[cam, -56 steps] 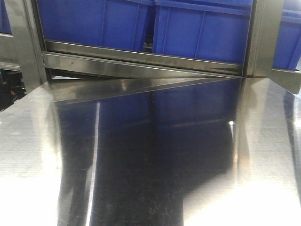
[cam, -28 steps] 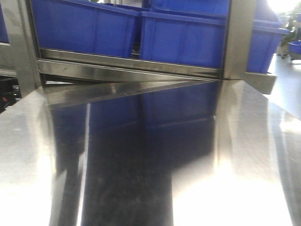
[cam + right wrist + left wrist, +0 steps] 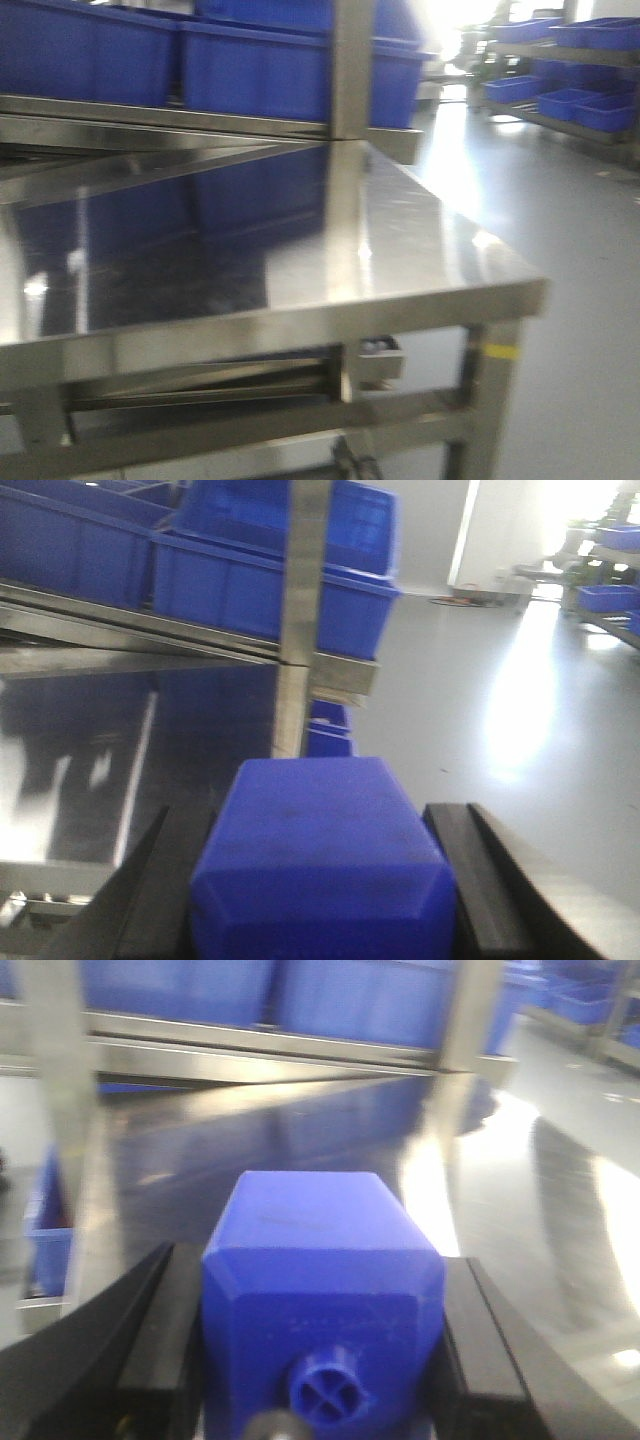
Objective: Pick and sort blue part to right shelf
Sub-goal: 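Drive the base across the floor carrying both blue parts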
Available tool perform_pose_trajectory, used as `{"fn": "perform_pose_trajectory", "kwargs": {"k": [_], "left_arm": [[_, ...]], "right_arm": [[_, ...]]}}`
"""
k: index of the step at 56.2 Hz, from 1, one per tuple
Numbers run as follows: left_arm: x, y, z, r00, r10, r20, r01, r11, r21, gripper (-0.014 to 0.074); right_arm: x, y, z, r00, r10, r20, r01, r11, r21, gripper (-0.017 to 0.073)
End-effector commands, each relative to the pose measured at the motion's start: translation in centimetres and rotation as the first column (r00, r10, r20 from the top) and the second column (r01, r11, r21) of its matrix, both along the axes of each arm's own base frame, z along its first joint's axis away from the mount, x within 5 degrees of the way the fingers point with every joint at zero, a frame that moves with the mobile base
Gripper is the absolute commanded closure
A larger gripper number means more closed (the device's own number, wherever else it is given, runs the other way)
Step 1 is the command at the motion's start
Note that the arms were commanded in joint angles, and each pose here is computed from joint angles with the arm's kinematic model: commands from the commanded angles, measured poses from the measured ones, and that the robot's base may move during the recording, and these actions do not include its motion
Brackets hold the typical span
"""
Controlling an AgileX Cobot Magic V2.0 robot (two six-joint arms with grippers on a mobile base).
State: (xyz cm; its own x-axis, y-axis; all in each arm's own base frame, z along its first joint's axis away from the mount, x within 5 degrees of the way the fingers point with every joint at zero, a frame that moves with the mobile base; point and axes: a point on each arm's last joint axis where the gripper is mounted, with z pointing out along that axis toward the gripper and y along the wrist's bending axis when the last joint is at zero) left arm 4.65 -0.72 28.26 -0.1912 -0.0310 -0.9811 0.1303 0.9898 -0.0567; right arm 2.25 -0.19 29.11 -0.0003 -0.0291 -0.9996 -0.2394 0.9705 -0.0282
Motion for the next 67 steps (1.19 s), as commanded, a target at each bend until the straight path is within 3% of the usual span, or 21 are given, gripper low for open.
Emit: {"fn": "perform_pose_trajectory", "kwargs": {"k": [1, 67], "left_arm": [[0.17, -0.02, 1.75, 0.995, 0.005, 0.098, -0.003, 1.000, -0.027, 0.0259], [0.17, -0.02, 1.73, 0.995, 0.005, 0.097, -0.003, 1.000, -0.027, 0.0259]], "right_arm": [[-0.60, -0.12, 1.75, 0.991, 0.005, 0.131, -0.006, 1.000, 0.006, 0.0354], [-0.60, -0.12, 1.77, 0.991, 0.005, 0.133, -0.006, 1.000, 0.006, 0.0354]]}}
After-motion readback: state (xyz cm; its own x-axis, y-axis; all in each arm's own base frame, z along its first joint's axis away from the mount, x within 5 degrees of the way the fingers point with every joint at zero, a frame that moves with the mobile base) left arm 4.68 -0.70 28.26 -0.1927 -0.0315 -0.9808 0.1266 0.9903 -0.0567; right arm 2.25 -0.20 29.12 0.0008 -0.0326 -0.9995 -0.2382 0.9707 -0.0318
